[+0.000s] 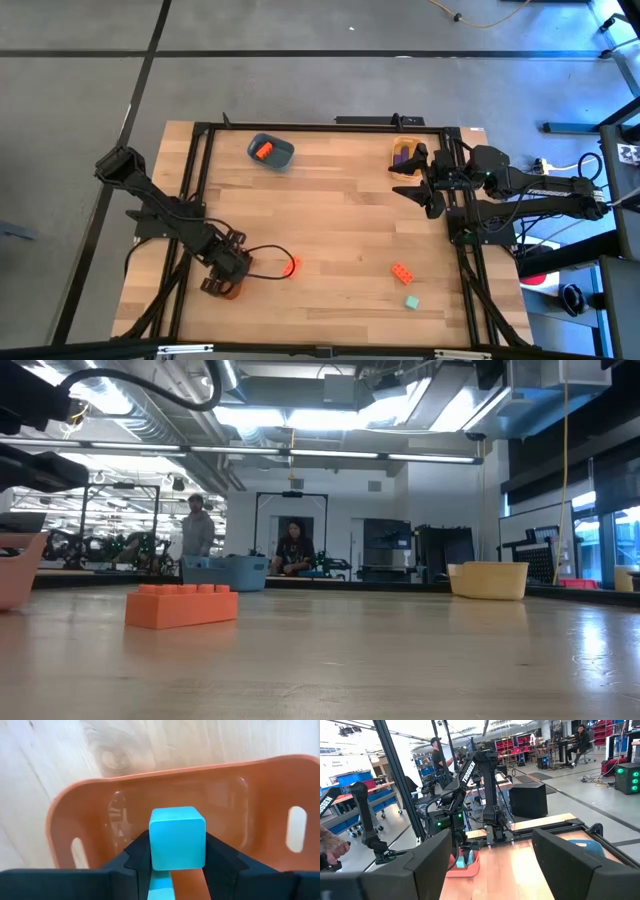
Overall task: Sort & place blocks by color
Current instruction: Put the left light blue block into the orange bin, then put the light blue block into the orange bin
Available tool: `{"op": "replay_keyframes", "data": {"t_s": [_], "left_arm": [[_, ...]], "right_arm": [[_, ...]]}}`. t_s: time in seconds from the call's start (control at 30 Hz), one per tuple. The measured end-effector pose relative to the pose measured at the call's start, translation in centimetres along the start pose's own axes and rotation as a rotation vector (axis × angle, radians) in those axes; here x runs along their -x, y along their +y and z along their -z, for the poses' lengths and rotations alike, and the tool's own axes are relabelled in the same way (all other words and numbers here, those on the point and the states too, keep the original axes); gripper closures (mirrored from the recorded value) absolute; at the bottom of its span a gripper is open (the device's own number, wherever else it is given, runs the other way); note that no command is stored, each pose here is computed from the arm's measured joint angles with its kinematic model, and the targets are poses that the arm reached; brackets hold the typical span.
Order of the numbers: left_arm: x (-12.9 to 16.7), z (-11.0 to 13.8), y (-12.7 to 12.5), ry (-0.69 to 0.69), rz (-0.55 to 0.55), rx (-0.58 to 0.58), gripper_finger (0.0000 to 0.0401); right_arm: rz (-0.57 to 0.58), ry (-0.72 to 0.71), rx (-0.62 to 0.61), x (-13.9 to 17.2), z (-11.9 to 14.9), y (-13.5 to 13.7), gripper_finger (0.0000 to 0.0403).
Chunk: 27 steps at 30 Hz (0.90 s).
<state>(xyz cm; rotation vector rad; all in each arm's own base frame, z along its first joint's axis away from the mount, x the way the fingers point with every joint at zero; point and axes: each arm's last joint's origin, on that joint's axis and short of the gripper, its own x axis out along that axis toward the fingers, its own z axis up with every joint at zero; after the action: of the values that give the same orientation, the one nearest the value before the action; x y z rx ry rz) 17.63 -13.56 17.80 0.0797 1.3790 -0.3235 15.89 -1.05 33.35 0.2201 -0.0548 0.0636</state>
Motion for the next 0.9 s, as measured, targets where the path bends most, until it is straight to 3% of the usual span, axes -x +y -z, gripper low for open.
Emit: {"op": "replay_keyframes", "data": {"t_s": [0.47,0.9], "left_arm": [[0.0,-0.06,0.16,-0.022,-0.054,0.003,0.025],[0.04,-0.27,0.75,0.0,-0.002,0.115,0.0192]], "right_arm": [[0.0,0.0,0.001,0.0,0.0,0.0,0.0123],[0.0,0.0,0.001,0.0,0.0,0.0,0.0123]]}}
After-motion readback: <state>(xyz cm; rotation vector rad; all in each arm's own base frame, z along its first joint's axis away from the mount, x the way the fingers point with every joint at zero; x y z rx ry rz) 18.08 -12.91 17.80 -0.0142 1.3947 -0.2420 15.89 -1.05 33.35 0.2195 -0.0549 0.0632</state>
